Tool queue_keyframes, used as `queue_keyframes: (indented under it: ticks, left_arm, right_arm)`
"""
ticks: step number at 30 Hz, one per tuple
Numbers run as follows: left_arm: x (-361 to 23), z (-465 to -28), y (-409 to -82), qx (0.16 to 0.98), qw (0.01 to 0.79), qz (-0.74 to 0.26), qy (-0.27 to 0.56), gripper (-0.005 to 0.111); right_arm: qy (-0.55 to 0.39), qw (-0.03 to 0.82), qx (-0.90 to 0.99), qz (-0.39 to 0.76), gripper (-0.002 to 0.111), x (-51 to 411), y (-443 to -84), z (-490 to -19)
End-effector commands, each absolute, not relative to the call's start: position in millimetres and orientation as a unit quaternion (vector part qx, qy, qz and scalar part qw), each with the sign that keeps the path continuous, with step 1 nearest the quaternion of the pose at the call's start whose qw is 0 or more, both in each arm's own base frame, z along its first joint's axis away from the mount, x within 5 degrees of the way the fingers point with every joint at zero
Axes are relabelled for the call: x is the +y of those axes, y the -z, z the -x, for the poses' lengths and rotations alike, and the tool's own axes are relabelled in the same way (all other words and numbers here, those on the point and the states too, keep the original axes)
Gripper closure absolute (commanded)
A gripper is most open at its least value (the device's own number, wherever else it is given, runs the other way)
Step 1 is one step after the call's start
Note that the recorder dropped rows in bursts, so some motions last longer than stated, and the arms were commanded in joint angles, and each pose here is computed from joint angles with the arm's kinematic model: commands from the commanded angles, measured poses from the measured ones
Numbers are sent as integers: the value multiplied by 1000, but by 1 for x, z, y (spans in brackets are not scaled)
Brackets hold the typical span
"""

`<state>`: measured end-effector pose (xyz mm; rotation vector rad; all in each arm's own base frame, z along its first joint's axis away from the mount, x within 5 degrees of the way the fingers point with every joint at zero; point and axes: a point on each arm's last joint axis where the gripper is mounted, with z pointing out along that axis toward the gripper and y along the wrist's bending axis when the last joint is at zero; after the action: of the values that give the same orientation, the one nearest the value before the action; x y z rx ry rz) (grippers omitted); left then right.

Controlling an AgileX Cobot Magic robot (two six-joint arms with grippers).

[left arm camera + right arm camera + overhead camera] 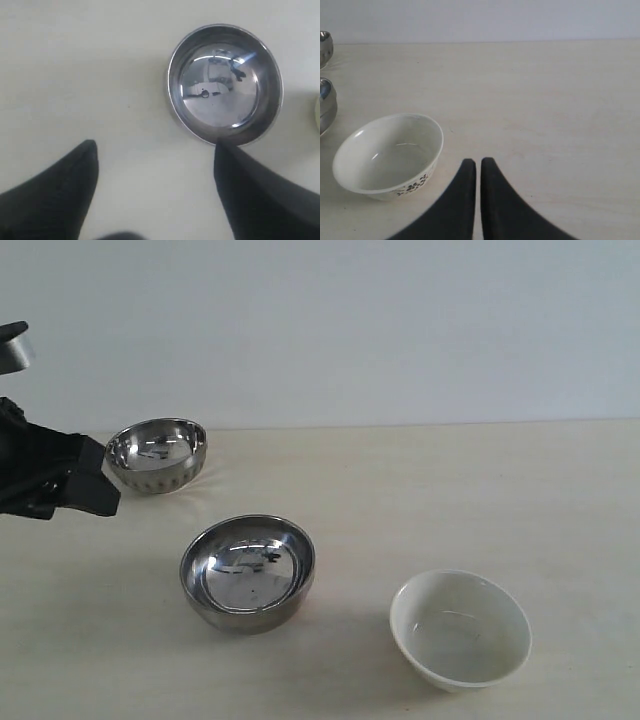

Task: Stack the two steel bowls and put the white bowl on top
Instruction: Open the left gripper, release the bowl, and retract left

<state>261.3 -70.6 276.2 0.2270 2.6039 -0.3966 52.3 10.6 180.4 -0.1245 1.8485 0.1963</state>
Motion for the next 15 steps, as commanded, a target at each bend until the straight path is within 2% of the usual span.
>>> queue_keyframes:
  ticks: [1,10,15]
  left_arm:
    - [-69,-247,-282,946,274,-65,163,44]
    - [-68,-241,-275,944,282,-60,164,44]
    - [-67,-241,-272,943,286,-55,162,44]
  right_arm:
    - [-83,600,794,53,108,10,-181,-52]
    - [-85,612,784,53,108,11,-184,-53]
    - [-111,669,734,37,108,12,-198,-55]
